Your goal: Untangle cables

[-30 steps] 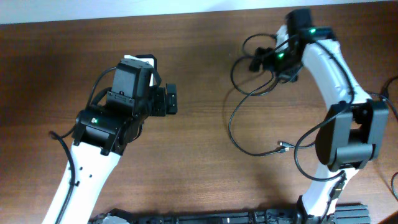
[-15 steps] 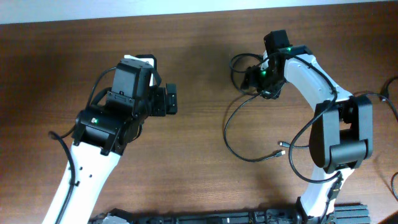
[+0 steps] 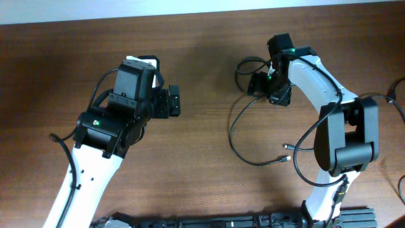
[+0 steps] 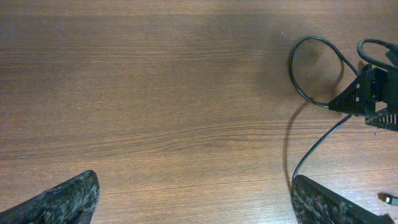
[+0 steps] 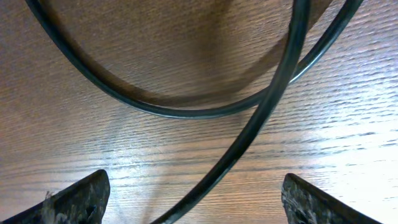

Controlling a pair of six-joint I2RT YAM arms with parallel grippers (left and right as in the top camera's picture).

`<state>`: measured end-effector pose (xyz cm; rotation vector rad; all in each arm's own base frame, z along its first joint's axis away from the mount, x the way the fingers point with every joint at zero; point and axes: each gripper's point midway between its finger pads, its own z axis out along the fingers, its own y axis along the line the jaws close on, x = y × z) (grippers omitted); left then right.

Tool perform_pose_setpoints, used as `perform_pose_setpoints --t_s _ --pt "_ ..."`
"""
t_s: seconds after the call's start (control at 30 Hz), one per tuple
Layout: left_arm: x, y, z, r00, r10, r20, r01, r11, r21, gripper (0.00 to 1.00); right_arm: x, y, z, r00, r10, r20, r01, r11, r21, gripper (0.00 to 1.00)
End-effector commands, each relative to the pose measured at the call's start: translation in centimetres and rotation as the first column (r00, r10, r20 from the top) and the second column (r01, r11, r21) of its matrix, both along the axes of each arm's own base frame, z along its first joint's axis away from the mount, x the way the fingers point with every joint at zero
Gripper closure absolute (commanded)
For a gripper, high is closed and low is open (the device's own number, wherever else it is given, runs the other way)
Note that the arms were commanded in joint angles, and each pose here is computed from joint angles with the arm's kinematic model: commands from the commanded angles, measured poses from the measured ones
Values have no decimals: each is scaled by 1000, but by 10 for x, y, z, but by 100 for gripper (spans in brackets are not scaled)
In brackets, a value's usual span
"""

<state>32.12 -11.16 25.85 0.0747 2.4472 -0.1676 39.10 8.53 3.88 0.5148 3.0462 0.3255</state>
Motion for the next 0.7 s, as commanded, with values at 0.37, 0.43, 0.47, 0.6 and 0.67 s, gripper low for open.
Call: perform_pose_setpoints --t_s 0.37,0.43,0.47,0.6,0.67 --pt "0 4 9 999 19 25 -19 1000 -8 1 -6 22 -23 997 -68 45 72 993 -95 53" --pt "0 4 9 999 19 25 -19 1000 -8 1 -4 23 -23 996 -67 50 72 993 -93 71" --pt "0 4 9 1000 19 25 -19 1000 -8 1 -4 23 -23 996 -67 54 72 993 -92 86" --pt "0 4 9 999 19 25 -19 1000 -8 1 3 23 -20 995 -70 77 76 994 -84 96" --pt "0 4 9 999 19 25 -19 1000 -8 1 9 21 -10 993 -76 86 83 993 -78 96"
